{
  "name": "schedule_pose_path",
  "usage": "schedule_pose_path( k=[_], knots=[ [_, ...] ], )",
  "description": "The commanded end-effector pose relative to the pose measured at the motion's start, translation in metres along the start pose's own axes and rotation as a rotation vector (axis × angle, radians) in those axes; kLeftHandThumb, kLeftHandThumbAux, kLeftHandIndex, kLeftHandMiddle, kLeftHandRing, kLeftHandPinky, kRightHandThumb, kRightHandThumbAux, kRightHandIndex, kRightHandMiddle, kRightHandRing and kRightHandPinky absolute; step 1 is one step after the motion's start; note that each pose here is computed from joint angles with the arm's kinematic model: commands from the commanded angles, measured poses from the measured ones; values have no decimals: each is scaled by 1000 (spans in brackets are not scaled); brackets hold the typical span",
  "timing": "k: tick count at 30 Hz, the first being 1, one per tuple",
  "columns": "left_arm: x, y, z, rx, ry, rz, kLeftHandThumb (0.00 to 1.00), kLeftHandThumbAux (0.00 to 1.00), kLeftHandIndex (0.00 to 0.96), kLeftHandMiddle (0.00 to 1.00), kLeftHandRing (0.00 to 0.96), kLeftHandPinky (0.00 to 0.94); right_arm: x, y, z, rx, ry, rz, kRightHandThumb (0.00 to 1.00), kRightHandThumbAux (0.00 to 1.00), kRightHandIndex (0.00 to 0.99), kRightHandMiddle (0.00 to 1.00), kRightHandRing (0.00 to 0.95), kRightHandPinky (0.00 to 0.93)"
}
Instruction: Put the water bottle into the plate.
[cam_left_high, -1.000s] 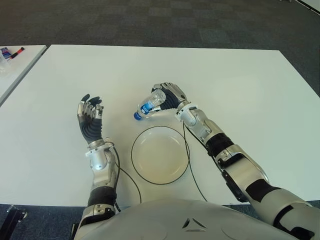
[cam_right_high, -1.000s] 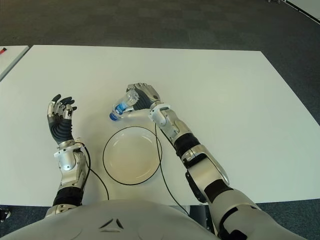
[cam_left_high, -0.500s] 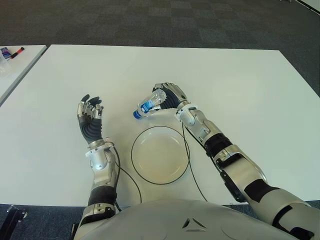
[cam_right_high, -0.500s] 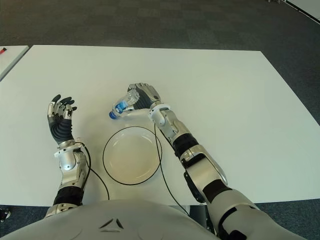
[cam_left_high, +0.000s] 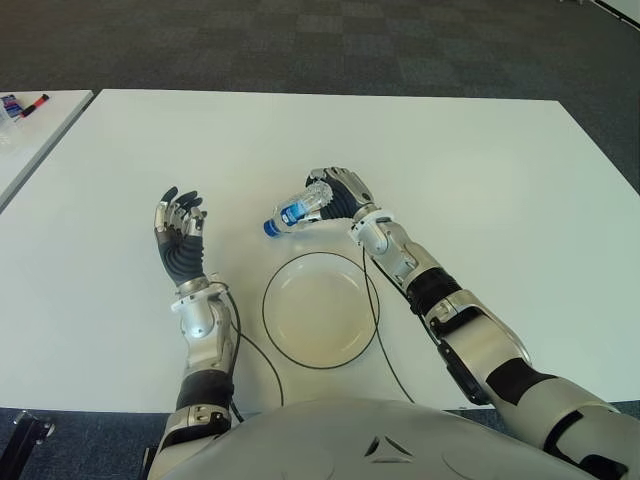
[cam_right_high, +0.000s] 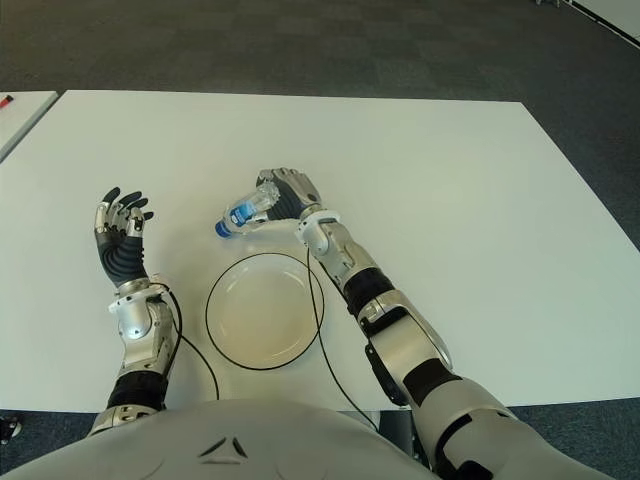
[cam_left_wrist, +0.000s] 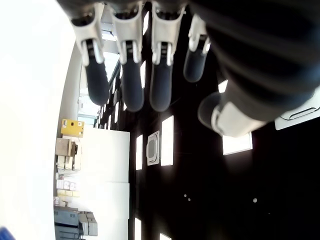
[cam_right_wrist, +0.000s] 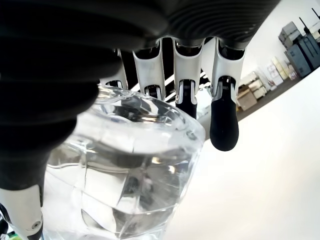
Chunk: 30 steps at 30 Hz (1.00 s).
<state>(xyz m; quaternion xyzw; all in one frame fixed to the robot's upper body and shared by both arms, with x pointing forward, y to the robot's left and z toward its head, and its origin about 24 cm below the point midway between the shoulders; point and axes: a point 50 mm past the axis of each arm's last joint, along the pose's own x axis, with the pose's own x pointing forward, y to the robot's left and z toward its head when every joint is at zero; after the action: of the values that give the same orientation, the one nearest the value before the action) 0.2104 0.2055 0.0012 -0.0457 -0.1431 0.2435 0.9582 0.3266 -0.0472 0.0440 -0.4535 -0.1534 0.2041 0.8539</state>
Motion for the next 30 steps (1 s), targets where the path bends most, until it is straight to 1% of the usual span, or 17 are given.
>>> schedule_pose_path(
  k=[1,13,20,24,27,30],
  knots=[
    [0,0,-3,7,12,-5,542,637,196,305,317,355,4,-3,3,-5,-10,-15,953,657,391,500,515,828],
    [1,0,-4,5,2,-3,563,618,205,315,322,359,5,-3,2,10,-16,-28,954,657,392,500,514,828],
    [2,1,-4,15,-4,-2,561,611,202,306,319,350,6,-7,4,16,-44,-62,954,656,393,502,514,832],
    [2,1,-4,20,-5,-1,562,617,204,307,320,354,6,-12,5,26,-63,-84,955,656,394,503,515,833],
    [2,1,-5,22,-5,-3,564,622,204,307,320,353,5,-23,10,52,-99,-123,955,656,394,504,515,834],
    [2,1,-5,19,-3,-6,567,621,200,303,318,350,4,-29,14,68,-124,-150,955,656,394,505,515,836]
  ],
)
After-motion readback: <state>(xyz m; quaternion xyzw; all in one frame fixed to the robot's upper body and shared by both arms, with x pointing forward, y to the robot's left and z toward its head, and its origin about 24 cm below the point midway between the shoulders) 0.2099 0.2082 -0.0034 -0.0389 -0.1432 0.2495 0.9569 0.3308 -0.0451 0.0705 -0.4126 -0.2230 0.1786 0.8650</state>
